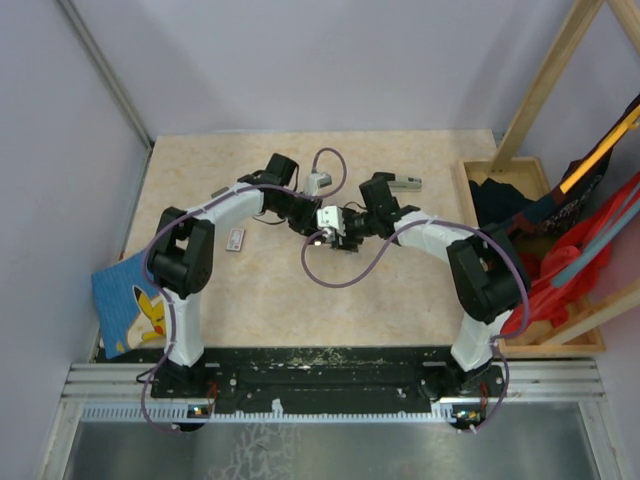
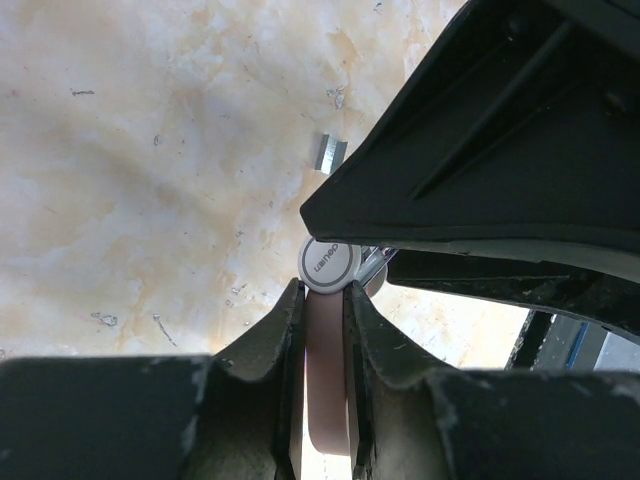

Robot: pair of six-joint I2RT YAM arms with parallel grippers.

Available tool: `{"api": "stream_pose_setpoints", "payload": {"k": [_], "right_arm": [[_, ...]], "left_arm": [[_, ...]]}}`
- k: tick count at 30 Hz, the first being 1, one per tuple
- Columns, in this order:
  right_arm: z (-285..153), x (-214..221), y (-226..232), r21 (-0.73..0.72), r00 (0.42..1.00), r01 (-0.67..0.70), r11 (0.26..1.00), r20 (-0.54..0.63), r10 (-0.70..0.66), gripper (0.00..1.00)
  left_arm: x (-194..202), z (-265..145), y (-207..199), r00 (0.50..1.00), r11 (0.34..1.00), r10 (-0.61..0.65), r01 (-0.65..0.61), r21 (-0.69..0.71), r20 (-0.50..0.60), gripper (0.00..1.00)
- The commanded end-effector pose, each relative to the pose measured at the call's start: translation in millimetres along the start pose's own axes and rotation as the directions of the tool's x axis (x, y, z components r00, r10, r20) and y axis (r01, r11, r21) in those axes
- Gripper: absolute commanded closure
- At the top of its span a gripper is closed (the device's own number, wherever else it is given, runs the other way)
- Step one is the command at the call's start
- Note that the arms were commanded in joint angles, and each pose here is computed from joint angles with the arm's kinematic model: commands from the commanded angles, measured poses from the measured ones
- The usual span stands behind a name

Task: Unload the staples from the stapler
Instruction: Place the stapler at the center of the board.

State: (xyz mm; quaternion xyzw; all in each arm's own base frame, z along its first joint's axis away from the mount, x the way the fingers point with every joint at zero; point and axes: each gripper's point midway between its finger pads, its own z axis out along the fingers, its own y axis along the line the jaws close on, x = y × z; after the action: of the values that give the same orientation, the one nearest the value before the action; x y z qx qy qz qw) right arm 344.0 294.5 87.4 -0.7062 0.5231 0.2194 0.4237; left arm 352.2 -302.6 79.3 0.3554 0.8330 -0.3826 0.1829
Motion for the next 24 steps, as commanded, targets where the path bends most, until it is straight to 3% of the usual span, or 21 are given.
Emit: {"api": "stream_pose_setpoints", "payload": {"k": [1, 13, 16, 21, 24], "right_arm": [[9, -4, -6, 0.027, 0.999, 0.045, 0.999, 0.016, -0.045, 0.45], [15, -5, 6, 0.000, 0.998, 0.058, 0.998, 0.026, -0.058, 0.66], [17, -6, 5, 0.004, 0.998, 0.059, 0.998, 0.027, -0.059, 0.78], [16, -10, 2, 0.011, 0.998, 0.058, 0.998, 0.033, -0.058, 0.85], [16, -12, 0, 0.016, 0.998, 0.051, 0.999, 0.035, -0.052, 0.86]], "left_arm": [[-5, -1, -4, 1.000, 0.999, 0.023, -0.023, 0.042, 0.006, 0.99], [-5, 0, -6, 1.000, 0.998, 0.020, -0.020, 0.061, 0.002, 0.99], [-6, -1, -6, 1.000, 0.998, 0.020, -0.020, 0.061, 0.002, 0.96], [-7, -3, -6, 1.000, 0.998, 0.026, -0.026, 0.061, 0.004, 0.83], [-12, -10, -5, 0.999, 0.998, 0.029, -0.030, 0.053, 0.017, 0.66]]}}
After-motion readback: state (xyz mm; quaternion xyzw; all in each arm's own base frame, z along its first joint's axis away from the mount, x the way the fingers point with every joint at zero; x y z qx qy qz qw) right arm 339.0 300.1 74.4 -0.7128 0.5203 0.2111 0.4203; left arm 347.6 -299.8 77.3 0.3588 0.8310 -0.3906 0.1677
